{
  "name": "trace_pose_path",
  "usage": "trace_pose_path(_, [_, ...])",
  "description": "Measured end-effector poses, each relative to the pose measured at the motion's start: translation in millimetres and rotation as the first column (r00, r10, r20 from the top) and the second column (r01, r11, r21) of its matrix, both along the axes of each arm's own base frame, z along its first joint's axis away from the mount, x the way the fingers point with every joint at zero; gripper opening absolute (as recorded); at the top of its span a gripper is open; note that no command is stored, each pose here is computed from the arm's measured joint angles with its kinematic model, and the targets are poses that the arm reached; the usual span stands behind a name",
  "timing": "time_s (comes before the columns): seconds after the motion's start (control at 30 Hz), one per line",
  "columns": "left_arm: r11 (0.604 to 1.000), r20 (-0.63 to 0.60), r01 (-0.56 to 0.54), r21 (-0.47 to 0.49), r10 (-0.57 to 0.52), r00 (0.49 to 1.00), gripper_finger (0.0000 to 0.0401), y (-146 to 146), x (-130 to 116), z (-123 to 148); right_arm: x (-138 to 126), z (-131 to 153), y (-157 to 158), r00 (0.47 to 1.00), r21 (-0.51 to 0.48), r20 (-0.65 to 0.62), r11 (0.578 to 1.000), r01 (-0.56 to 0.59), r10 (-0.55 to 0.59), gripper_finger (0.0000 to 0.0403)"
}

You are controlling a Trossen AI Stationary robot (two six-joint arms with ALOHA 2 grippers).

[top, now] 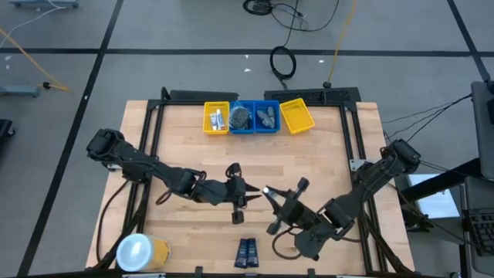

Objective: Pick & Place Travel size toiletries
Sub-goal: Put the toothpaste into the left yellow bin

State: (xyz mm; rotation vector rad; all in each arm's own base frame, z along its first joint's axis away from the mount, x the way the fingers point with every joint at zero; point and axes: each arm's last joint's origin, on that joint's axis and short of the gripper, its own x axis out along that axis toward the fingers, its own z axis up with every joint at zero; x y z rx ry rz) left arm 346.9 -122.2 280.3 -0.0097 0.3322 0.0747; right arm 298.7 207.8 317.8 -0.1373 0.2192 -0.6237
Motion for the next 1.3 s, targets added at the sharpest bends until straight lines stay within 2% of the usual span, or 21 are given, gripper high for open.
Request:
trace_pose_path(0.4, [0.999, 0.027, -0.04, -0.022, 0.041, 0.999, 0.0077, 1, 1, 2, 23, 19, -18, 0.997, -0.077, 0.045, 0.995, 0.065, -0.062, 0.0053])
trace_pose_path(0.7, [0.999, 0.067, -0.043, -0.017, 0.045, 0.997, 0.0077, 1, 2, 6, 32, 21, -31, 0.995, -0.051, 0.064, 0.996, 0.076, -0.073, 0.0053])
trace_pose_path(1.0, [0.984, 0.094, -0.179, -0.012, 0.179, 0.979, 0.0077, 6, 2, 7, 35, 23, -34, 0.995, -0.04, 0.076, 0.997, 0.069, -0.066, 0.0053])
trace_pose_path(1.3, [0.98, 0.11, -0.196, -0.036, 0.198, 0.974, 0.0077, 12, 5, 9, 37, 26, -37, 0.993, -0.037, 0.095, 0.996, 0.08, -0.076, 0.0053])
